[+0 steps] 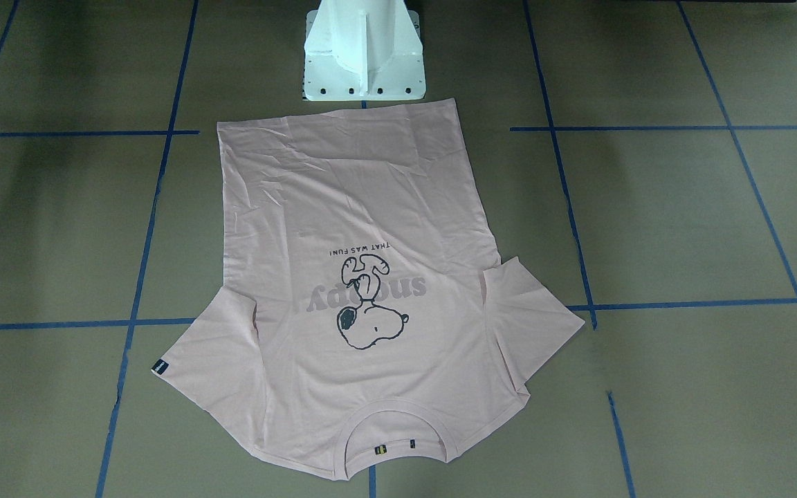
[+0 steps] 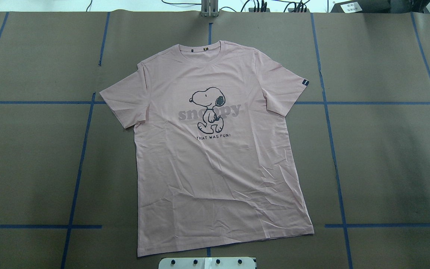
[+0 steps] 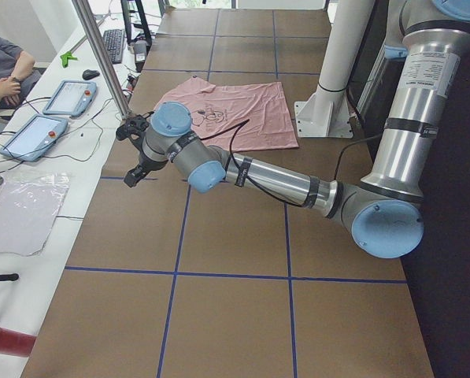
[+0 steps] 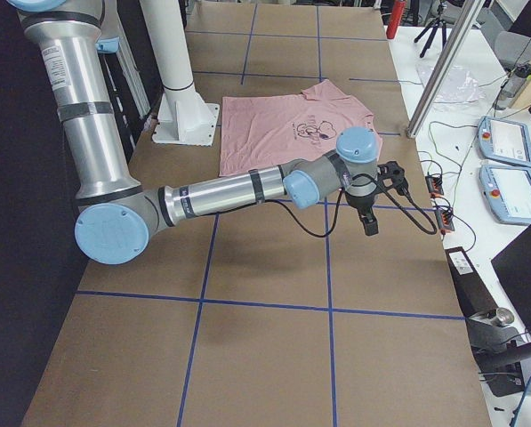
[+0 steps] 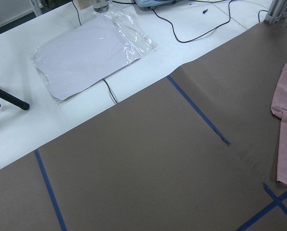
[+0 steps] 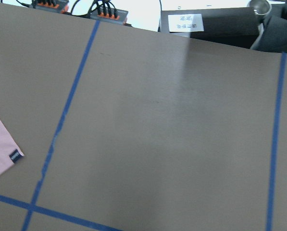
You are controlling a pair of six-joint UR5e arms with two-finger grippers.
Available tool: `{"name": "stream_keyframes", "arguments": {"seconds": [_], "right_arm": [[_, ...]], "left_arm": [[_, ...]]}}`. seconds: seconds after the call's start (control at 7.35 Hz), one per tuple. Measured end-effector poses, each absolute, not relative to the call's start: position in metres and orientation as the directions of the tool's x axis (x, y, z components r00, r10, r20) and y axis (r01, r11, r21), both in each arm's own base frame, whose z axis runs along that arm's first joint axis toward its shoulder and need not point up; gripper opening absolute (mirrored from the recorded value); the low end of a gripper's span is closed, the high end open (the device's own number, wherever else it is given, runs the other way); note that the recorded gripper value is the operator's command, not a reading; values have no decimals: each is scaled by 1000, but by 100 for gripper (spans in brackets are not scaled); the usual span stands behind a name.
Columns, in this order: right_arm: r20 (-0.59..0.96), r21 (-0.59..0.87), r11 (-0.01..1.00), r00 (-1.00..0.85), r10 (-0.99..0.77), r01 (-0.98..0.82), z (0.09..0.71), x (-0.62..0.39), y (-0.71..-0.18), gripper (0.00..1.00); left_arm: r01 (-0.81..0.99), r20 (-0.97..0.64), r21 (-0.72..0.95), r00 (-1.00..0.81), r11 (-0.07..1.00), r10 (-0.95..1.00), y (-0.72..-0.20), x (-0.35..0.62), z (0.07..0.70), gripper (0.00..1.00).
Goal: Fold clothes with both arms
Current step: 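Move the right gripper over the pink shirt's shoulder beside the collar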
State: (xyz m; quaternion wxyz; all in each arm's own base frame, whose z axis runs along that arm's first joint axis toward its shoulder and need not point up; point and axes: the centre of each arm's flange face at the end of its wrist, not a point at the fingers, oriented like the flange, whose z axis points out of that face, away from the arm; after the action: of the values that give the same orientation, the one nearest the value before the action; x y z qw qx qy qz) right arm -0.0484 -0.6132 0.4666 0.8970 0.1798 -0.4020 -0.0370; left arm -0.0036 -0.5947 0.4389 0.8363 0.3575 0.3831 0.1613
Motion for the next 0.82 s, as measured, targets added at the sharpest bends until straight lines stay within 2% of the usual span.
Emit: {"name": "stream_keyframes", "arguments": {"seconds": [0.41,0.54,0.68,0.82], "right_arm": [[733,335,928,664,-150,-161,416,-199,-624,99],[732,339,919,670,-125,-199,409,-247,-619,95],[730,337,912,677,-95,-235,407,-291,-617,81],[738,330,904,672,-67,-271,411,-321,-616,73]], "left_arm": [[43,-554,737,610,675,566,-587,35,429,100],[33,-559,738,589,674,584,-580,55,435,100],[23,-559,737,582,675,591,-577,69,440,100],[19,-554,738,589,675,589,-576,76,443,100]]}}
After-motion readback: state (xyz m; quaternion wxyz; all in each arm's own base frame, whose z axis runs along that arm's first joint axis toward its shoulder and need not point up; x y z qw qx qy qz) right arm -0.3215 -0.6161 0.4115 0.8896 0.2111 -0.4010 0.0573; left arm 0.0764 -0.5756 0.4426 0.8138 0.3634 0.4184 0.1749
